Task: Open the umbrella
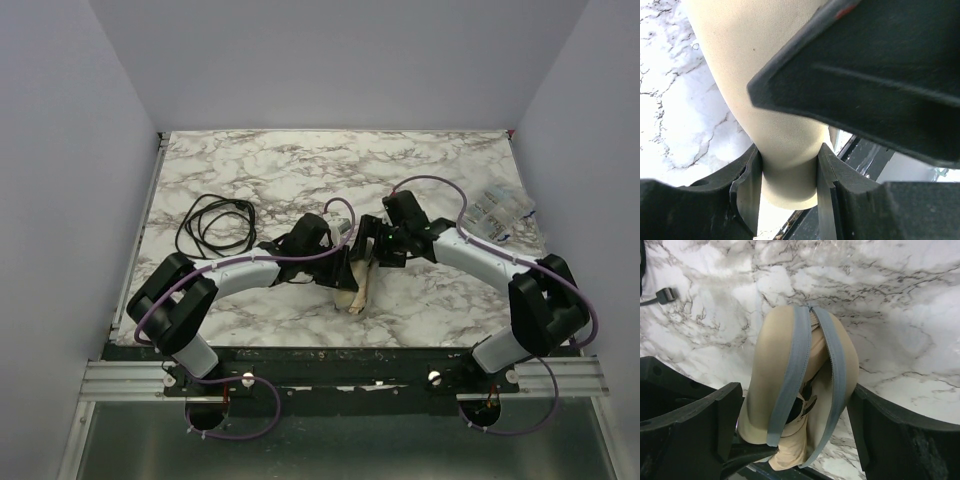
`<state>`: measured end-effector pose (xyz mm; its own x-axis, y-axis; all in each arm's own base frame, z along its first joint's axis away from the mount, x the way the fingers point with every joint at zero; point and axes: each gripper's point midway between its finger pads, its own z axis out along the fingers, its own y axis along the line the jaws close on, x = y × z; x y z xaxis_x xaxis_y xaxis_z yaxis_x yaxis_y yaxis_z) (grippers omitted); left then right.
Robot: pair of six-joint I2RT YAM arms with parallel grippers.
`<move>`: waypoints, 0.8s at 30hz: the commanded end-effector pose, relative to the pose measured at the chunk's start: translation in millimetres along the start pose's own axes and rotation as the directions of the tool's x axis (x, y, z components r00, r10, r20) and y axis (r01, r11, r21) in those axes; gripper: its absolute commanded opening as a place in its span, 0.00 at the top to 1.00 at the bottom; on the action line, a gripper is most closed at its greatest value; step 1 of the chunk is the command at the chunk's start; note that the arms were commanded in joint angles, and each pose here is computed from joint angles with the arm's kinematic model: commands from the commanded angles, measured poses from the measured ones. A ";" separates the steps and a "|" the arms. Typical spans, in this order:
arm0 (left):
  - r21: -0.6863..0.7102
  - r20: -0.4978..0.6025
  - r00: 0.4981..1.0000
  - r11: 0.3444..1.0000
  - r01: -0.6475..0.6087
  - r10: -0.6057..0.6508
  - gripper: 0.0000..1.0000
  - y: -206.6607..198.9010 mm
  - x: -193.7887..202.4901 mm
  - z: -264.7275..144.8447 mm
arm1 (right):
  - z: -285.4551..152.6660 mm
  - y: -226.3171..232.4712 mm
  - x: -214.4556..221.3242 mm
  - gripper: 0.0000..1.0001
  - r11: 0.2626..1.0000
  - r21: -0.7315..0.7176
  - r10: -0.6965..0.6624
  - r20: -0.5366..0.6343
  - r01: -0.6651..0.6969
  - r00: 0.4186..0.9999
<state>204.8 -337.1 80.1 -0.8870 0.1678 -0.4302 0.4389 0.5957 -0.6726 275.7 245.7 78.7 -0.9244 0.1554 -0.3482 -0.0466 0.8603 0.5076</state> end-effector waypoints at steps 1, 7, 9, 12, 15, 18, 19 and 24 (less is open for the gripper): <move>0.069 0.004 1.000 0.998 -0.009 0.009 0.82 -19.0 -4.5 -4.7 | -25.0 -4.1 -29.1 0.09 0.994 0.092 -0.071 0.120 0.060 0.990; 0.090 0.003 1.000 0.996 0.004 -0.004 0.80 -27.0 -6.9 -8.1 | -43.4 -13.6 -38.0 0.07 0.984 0.167 -0.092 0.172 0.063 0.981; 0.101 0.002 1.000 0.995 0.007 -0.007 0.75 -30.1 -8.1 -9.3 | -45.3 -12.4 -34.7 0.07 0.986 0.153 -0.088 0.169 0.062 0.982; 0.113 0.001 1.000 0.994 0.009 -0.009 0.70 -32.8 -8.5 -10.4 | -44.2 -8.2 -25.7 0.09 0.992 0.107 -0.080 0.148 0.065 0.986; 0.127 0.003 1.000 0.992 0.012 -0.012 0.63 -35.2 -8.4 -11.3 | -41.5 -6.7 -16.3 0.12 0.995 0.075 -0.068 0.120 0.059 0.990; 0.135 0.003 1.000 0.991 0.010 -0.010 0.50 -37.5 -7.8 -13.0 | -39.0 -6.1 -7.4 0.16 0.997 0.049 -0.056 0.095 0.051 0.994; 0.137 0.005 1.000 0.991 0.007 -0.007 0.47 -37.7 -7.5 -13.8 | -38.7 -5.4 -5.2 0.17 0.998 0.039 -0.051 0.090 0.048 0.995; 0.135 0.010 1.000 0.991 0.006 -0.007 0.39 -36.8 -6.9 -16.1 | -36.4 -8.9 3.5 0.18 0.999 0.032 -0.037 0.070 0.035 0.997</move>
<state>192.6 -339.2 87.4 -0.9157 0.1661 -0.3660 0.3921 0.5697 -0.7223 265.2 216.0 96.8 -0.8906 0.1456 -0.4309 -0.0592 0.9022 0.4272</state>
